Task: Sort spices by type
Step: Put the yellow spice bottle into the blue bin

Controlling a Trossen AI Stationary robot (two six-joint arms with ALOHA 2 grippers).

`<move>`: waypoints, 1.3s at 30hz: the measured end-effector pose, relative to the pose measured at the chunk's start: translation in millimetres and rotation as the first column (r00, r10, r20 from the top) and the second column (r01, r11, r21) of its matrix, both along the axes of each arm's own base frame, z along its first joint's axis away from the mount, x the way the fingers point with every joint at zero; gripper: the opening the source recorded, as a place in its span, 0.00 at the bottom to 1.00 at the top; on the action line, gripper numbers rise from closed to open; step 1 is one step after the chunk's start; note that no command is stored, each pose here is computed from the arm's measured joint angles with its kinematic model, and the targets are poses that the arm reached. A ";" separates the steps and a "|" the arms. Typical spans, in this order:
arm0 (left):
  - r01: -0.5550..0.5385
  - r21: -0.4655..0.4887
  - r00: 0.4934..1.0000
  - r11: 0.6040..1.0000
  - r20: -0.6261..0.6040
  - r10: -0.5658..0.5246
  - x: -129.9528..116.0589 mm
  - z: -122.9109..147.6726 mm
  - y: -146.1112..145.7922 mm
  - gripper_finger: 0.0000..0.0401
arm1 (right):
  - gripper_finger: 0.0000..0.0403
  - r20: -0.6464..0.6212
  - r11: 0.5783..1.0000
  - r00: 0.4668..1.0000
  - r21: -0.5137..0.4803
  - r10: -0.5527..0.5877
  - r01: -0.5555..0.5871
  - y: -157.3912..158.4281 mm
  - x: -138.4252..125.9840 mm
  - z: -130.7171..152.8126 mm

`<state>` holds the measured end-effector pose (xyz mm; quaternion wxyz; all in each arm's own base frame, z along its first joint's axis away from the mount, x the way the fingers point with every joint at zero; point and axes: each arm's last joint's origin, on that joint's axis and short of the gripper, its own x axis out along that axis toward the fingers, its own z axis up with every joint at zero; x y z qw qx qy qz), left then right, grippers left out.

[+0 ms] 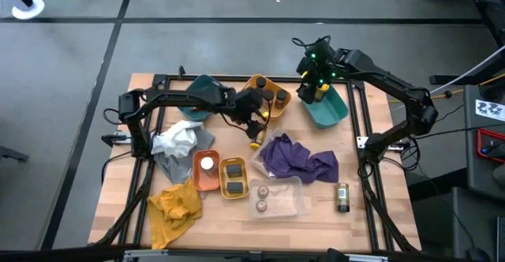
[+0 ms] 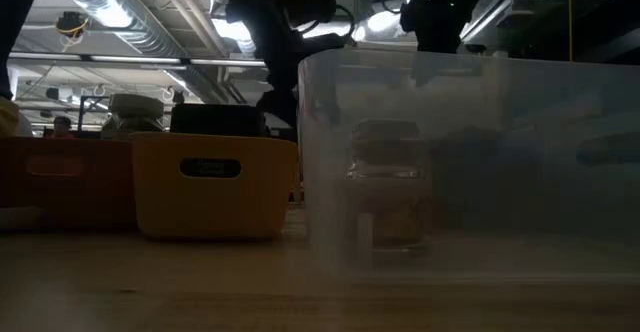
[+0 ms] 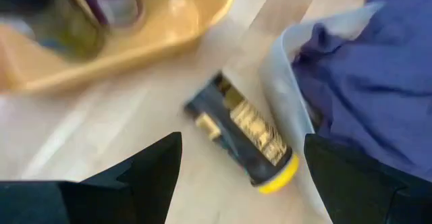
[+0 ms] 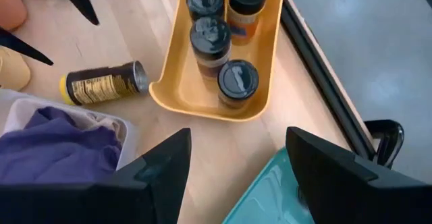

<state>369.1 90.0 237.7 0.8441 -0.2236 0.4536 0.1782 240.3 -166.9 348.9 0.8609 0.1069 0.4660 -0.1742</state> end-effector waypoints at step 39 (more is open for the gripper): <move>-0.313 0.110 0.950 0.943 0.062 0.308 0.3 -68.5 -89.2 0.73 | 0.60 -0.041 1.000 0.999 -0.024 0.017 -0.018 2.9 -0.2 -1.3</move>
